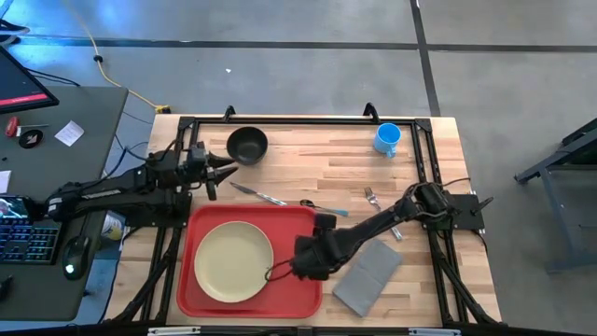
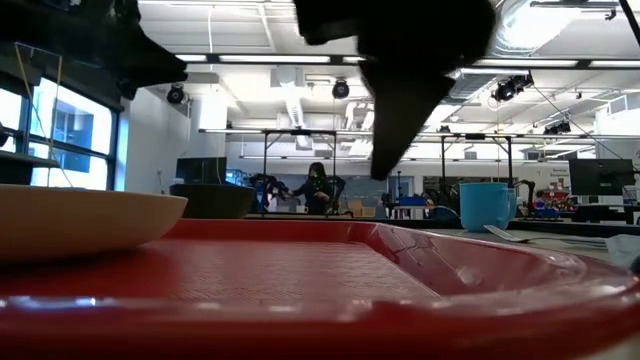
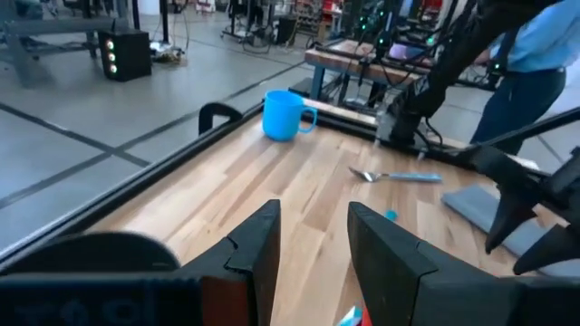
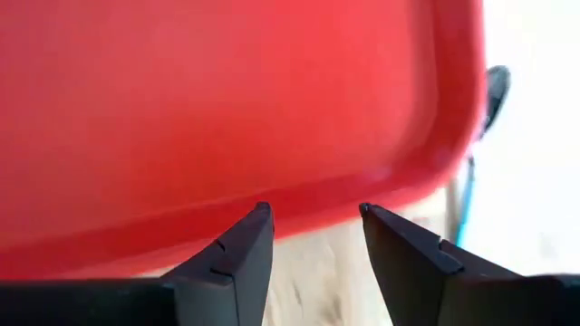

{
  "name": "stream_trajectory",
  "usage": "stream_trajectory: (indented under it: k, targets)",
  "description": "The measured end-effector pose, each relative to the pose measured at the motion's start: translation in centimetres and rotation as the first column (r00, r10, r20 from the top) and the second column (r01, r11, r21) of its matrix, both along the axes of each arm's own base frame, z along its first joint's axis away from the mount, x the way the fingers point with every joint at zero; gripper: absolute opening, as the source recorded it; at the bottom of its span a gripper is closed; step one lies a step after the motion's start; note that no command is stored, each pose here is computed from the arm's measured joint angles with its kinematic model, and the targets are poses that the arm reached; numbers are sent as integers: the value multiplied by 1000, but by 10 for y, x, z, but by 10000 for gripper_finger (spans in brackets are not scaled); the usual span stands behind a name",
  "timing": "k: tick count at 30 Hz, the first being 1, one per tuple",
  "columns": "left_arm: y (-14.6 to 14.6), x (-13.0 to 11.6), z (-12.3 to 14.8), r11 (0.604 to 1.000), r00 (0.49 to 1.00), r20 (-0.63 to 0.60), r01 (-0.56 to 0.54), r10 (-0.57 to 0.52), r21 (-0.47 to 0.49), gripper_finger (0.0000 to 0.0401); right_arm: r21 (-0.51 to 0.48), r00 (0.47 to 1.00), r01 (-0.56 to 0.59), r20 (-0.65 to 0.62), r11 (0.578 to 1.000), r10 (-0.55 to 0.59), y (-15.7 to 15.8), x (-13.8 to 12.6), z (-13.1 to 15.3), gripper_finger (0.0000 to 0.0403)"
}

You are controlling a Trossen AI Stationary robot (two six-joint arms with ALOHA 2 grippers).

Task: Set up tray
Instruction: Put the black bowl on top of the light brown plate

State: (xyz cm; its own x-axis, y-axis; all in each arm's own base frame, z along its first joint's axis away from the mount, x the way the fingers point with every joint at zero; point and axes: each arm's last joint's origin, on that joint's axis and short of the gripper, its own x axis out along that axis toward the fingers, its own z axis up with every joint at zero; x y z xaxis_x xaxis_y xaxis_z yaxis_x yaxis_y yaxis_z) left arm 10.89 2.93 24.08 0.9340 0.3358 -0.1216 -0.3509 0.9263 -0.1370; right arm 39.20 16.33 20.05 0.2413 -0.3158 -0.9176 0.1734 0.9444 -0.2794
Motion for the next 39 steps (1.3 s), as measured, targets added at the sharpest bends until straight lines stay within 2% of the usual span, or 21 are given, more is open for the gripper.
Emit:
stream_trajectory:
  k: [3,9,11,14,16,20,23,25,28,31,33,35,39]
  targets:
    - [3,11,-1,1000,1000,-14,-3,3,23,165,-99,998,-52,20,994,54,3,-1,-1,165]
    - [10,38,-5,1000,988,-155,-15,17,12,165,-128,995,-102,-21,986,100,-29,13,-1,165]
    - [12,47,-5,1000,976,-215,-23,23,1,165,-97,992,-118,-60,988,112,-42,16,-2,165]
    - [18,60,-5,993,935,-336,-120,111,-6,165,3,981,-164,-104,986,163,-58,19,1,165]
    - [22,68,-1,985,899,-407,-174,163,11,166,67,976,-191,-96,979,197,-68,20,9,165]
    - [34,81,13,977,823,-537,-215,182,1,166,149,973,-210,-65,966,221,-80,14,30,165]
    - [49,89,16,967,746,-637,-256,197,-1,166,177,973,-221,-27,959,229,-81,3,49,165]
    - [62,92,12,966,704,-691,-256,166,-29,166,214,970,-243,25,946,244,-79,-7,53,165]
    - [82,93,1,963,670,-738,-241,75,-121,166,315,959,-280,129,907,252,-74,-27,46,165]
    - [95,92,-9,971,622,-782,-212,44,-114,166,375,958,-260,213,890,190,-70,-55,41,165]
    - [99,94,-11,980,603,-796,-184,49,-79,166,371,948,-243,288,897,138,-68,-73,43,165]
    - [101,96,-13,983,586,-810,-165,28,-85,166,339,928,-238,355,910,110,-66,-92,43,165]
    - [101,100,-14,986,579,-815,-120,-23,-114,166,239,832,-245,550,940,76,-67,-120,47,165]
